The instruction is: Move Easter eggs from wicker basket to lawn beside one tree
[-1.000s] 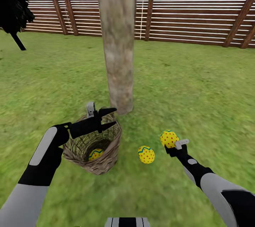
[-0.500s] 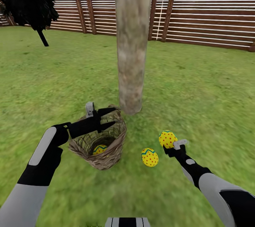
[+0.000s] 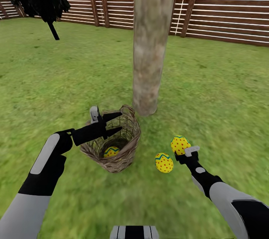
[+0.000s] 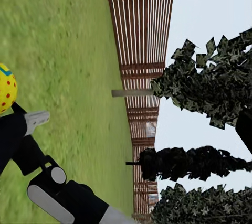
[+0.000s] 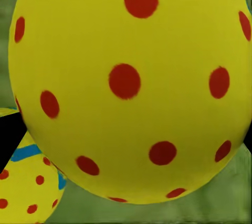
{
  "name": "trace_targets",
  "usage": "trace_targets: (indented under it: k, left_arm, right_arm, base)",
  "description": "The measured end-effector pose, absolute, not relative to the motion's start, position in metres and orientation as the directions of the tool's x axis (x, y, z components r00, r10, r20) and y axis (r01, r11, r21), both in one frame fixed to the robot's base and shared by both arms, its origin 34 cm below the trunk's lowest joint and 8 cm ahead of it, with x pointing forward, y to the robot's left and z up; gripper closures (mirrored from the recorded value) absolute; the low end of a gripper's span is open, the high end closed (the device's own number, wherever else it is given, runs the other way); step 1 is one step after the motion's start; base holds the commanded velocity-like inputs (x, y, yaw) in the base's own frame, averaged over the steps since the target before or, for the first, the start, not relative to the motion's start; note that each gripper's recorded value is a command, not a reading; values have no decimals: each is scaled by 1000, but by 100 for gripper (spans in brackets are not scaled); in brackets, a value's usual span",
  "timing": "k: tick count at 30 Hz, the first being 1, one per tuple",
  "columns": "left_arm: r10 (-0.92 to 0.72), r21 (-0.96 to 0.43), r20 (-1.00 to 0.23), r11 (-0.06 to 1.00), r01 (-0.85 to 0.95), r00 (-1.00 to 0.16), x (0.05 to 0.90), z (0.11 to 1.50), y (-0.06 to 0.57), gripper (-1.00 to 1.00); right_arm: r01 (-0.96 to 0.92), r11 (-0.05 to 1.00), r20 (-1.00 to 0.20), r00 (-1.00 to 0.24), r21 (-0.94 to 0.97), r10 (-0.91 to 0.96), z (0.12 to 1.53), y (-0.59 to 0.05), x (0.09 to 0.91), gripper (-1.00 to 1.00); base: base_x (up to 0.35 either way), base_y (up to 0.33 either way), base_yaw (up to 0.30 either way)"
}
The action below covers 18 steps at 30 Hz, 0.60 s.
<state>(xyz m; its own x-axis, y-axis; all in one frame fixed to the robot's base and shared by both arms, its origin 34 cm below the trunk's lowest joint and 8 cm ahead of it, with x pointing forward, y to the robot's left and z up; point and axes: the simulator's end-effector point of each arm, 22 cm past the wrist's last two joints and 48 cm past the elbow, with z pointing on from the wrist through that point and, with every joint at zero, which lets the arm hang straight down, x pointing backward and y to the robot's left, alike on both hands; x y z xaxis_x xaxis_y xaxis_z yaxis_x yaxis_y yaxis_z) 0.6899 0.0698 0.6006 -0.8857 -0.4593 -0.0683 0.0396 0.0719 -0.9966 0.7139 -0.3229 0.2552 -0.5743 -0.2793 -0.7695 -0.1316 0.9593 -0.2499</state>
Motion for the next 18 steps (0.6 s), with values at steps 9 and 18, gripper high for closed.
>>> trace_targets:
  k: [9,18]
  left_arm:
    - [-459,-997,-36,72,3,-888,693,577,70,-100]
    - [-459,-997,-3,72,-34,-888,696,554,70,-100]
  right_arm:
    - [-122,961,-749,-605,-248,-270,232,-328,704,100]
    - [-124,962,-727,-633,-245,-266,208,-331,694,100]
  base:
    - [0,0,0]
    - [0,0,0]
